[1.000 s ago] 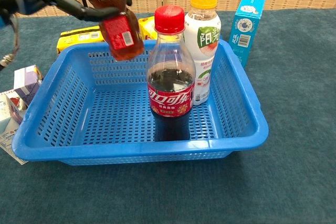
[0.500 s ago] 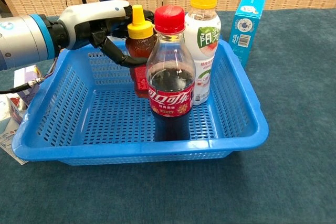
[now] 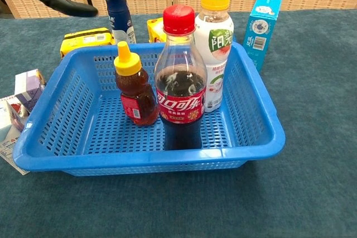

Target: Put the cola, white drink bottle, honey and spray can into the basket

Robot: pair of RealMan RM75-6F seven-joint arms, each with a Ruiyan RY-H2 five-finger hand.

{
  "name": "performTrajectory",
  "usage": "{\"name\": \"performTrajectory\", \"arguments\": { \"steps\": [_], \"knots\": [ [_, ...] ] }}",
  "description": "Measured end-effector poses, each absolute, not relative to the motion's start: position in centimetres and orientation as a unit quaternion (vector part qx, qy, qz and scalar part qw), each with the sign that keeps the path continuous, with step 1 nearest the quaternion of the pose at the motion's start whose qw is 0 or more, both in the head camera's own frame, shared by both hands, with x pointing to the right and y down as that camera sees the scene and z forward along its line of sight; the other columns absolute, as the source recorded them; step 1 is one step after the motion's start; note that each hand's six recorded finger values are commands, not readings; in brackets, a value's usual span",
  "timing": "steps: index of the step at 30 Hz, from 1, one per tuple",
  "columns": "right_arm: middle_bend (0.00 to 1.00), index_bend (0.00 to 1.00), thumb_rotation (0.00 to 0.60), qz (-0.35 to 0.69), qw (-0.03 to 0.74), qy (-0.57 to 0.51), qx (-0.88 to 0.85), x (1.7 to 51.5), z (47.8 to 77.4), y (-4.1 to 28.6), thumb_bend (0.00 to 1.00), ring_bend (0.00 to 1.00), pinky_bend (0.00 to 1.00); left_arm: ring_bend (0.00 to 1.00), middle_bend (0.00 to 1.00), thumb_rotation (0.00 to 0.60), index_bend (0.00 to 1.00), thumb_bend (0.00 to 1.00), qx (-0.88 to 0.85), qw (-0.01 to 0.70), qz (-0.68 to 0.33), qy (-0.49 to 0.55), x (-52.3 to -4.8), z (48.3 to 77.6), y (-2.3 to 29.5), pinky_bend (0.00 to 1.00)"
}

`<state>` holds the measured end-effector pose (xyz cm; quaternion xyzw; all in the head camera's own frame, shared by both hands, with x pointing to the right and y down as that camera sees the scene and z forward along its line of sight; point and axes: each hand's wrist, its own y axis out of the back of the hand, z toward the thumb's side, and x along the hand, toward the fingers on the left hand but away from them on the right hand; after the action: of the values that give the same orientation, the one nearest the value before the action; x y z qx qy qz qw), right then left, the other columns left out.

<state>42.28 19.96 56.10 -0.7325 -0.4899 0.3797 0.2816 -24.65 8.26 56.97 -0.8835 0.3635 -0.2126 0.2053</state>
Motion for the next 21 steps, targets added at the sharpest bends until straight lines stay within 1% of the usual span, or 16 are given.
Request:
{"name": "performTrajectory", "arguments": {
  "steps": [3, 5, 8, 12, 16, 18, 21],
  "knots": [
    [0.00, 0.00, 0.600, 0.378, 0.281, -0.489, -0.734, 42.1, 56.1, 20.0, 0.00, 0.00, 0.00, 0.00, 0.00, 0.561, 0.00, 0.14, -0.866, 0.207, -0.216, 0.400, -27.7, 56.0, 6.7, 0.00],
    [0.00, 0.00, 0.600, 0.376, 0.281, -0.487, -0.736, 42.0, 56.0, 20.0, 0.00, 0.00, 0.00, 0.00, 0.00, 0.561, 0.00, 0.14, -0.855, 0.199, -0.226, 0.422, -29.6, 56.0, 5.6, 0.00],
    [0.00, 0.00, 0.600, 0.375, 0.282, -0.485, -0.738, 41.8, 56.1, 20.0, 0.00, 0.00, 0.00, 0.00, 0.00, 0.563, 0.00, 0.14, -0.836, 0.185, -0.252, 0.450, -32.6, 56.9, 3.9, 0.00],
    [0.00, 0.00, 0.600, 0.374, 0.283, -0.483, -0.739, 41.6, 56.2, 19.9, 0.00, 0.00, 0.00, 0.00, 0.00, 0.565, 0.00, 0.14, -0.817, 0.163, -0.308, 0.460, -35.9, 59.5, 2.4, 0.00],
    [0.00, 0.00, 0.600, 0.376, 0.281, -0.477, -0.743, 41.3, 56.6, 19.8, 0.00, 0.00, 0.00, 0.00, 0.00, 0.568, 0.00, 0.14, -0.814, 0.139, -0.354, 0.439, -36.1, 63.2, 1.9, 0.00],
    [0.00, 0.00, 0.600, 0.378, 0.280, -0.474, -0.745, 41.2, 56.8, 19.7, 0.00, 0.00, 0.00, 0.00, 0.00, 0.569, 0.00, 0.13, -0.817, 0.123, -0.362, 0.432, -35.2, 64.9, 1.7, 0.00],
    [0.00, 0.00, 0.600, 0.381, 0.279, -0.470, -0.746, 41.2, 57.1, 19.7, 0.00, 0.00, 0.00, 0.00, 0.00, 0.570, 0.00, 0.12, -0.823, 0.103, -0.366, 0.423, -33.2, 66.8, 1.4, 0.00]
  ]
}}
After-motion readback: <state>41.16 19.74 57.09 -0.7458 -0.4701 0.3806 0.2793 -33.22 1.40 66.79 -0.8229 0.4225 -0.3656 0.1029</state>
